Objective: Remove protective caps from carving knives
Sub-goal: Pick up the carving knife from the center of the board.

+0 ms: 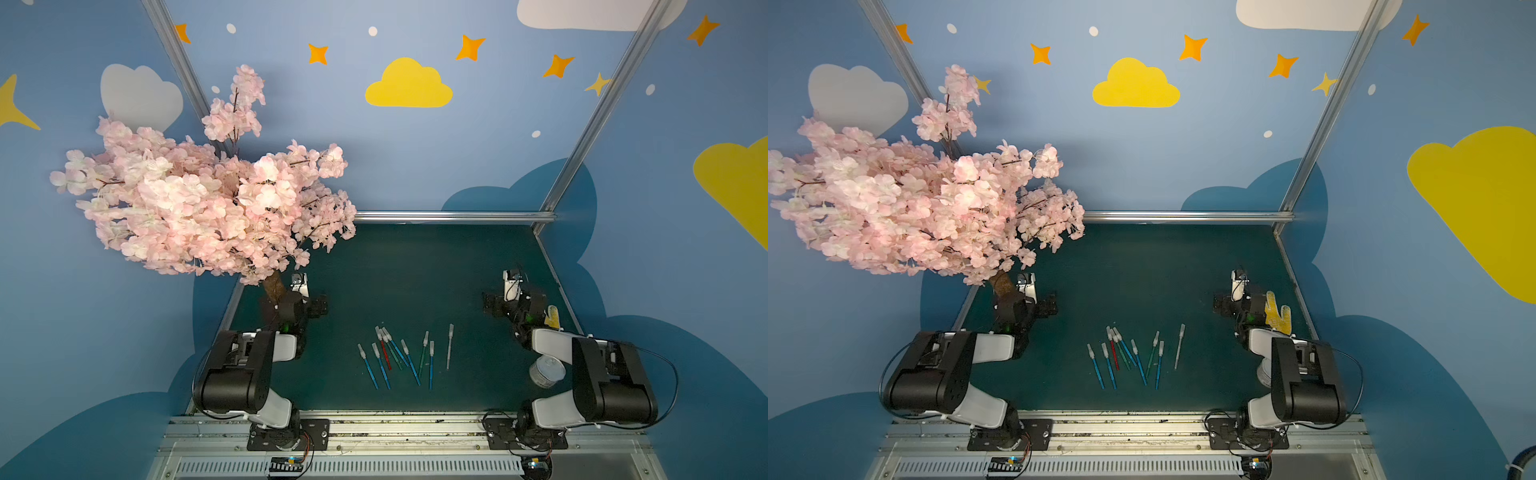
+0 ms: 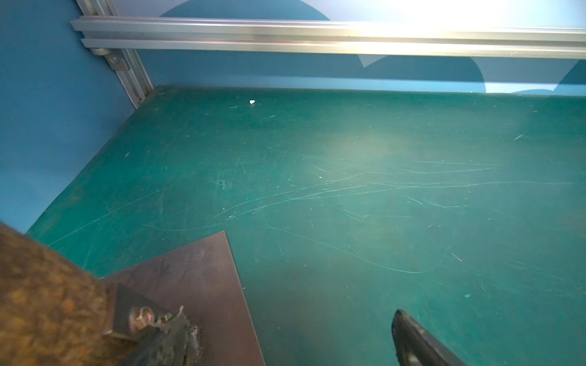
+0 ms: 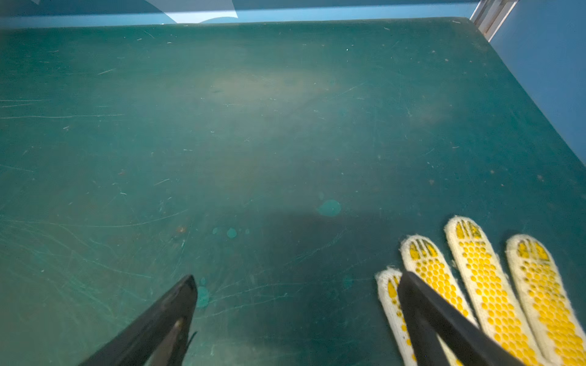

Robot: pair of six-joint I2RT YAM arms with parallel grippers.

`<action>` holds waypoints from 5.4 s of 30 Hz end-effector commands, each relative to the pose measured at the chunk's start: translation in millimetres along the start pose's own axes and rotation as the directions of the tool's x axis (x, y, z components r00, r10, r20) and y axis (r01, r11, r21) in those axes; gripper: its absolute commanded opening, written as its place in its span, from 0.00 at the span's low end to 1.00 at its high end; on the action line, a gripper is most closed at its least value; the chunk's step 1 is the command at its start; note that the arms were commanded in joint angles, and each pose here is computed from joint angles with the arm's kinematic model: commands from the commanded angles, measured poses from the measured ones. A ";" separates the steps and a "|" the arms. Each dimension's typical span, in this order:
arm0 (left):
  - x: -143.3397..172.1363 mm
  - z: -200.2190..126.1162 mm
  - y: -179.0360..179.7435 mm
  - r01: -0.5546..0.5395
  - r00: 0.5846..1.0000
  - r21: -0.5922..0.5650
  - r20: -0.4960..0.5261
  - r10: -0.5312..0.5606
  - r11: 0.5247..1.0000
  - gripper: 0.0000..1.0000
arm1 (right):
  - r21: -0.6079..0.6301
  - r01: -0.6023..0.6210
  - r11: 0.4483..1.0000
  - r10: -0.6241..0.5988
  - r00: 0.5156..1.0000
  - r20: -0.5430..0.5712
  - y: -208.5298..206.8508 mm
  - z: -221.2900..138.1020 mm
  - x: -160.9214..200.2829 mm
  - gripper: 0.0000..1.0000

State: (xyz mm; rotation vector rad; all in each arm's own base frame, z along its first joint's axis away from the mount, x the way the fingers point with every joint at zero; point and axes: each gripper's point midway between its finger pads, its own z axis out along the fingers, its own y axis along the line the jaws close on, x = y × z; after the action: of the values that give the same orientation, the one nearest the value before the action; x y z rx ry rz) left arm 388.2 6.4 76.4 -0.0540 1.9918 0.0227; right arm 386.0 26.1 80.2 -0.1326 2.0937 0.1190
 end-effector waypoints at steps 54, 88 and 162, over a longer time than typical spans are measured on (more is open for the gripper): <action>-39.1 -141.8 -147.6 0.181 0.941 0.291 -0.330 -0.079 0.939 1.00 | 0.073 -0.193 0.979 0.201 0.972 -0.125 61.0 -129.7 -45.0 0.99; 103.4 -198.9 -163.4 0.446 0.438 -0.130 -0.831 -0.343 0.885 0.63 | -0.166 -0.118 0.979 0.033 0.896 -0.443 142.9 -147.4 21.1 0.98; 161.4 -176.7 -175.5 0.135 0.393 -0.153 -0.899 -0.195 0.979 0.15 | -0.160 -0.057 0.986 -0.020 0.898 -0.439 144.4 -149.0 28.3 0.98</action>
State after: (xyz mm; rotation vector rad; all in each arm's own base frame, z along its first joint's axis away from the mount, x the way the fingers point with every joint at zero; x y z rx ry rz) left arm 172.6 -194.6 13.6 -0.4136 3.1024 -0.2363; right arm 224.1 148.5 131.2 -0.2508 2.5380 0.3256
